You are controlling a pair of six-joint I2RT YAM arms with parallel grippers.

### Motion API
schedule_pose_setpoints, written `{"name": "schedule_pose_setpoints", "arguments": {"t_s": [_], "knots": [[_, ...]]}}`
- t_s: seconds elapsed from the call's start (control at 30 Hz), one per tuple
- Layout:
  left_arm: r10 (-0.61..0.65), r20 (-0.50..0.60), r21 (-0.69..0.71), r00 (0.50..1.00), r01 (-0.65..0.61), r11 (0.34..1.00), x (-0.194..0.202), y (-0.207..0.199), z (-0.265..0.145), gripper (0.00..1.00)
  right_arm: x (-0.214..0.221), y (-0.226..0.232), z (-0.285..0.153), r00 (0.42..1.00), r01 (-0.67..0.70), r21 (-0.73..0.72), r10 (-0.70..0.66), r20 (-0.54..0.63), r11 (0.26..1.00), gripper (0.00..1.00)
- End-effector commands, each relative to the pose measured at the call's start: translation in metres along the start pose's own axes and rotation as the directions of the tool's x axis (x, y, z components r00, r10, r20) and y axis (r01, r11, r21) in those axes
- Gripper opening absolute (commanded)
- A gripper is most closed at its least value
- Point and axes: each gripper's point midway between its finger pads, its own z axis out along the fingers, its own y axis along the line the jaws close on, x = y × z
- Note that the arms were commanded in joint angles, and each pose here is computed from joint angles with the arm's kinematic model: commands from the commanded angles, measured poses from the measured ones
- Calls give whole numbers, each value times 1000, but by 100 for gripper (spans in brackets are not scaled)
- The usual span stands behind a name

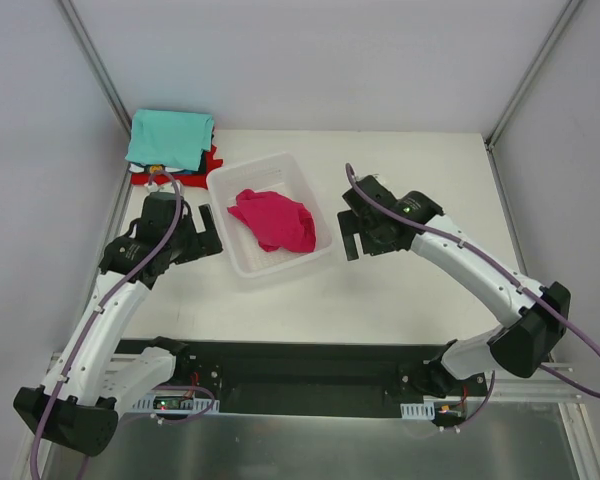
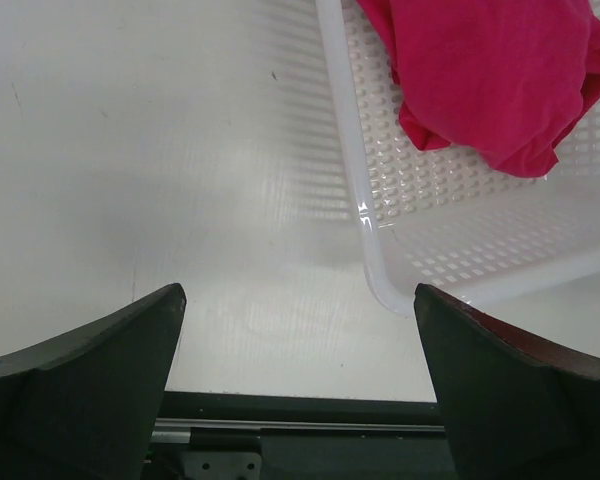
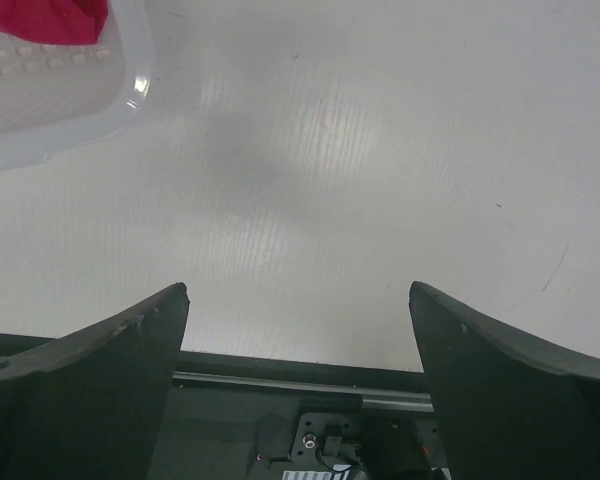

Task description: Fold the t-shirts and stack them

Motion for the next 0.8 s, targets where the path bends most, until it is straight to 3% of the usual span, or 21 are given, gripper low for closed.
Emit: {"name": "schedule_pose_setpoints", "arguments": {"t_s": [0.0,0.47,0.77], "knots": [[9,-47,7,999,-8,1000,11,-2,4,99,-9,5,-14,998,-33,-53,36,50,998,96],[2,-46,-13,999,-2,1000,13,2,5,99,3,1,-9,998,-28,-54,31,48,998,96],[-15,-75,-41,997,12,999,24,9,8,99,-48,18,5,998,21,-128,-13,62,992,96]]}}
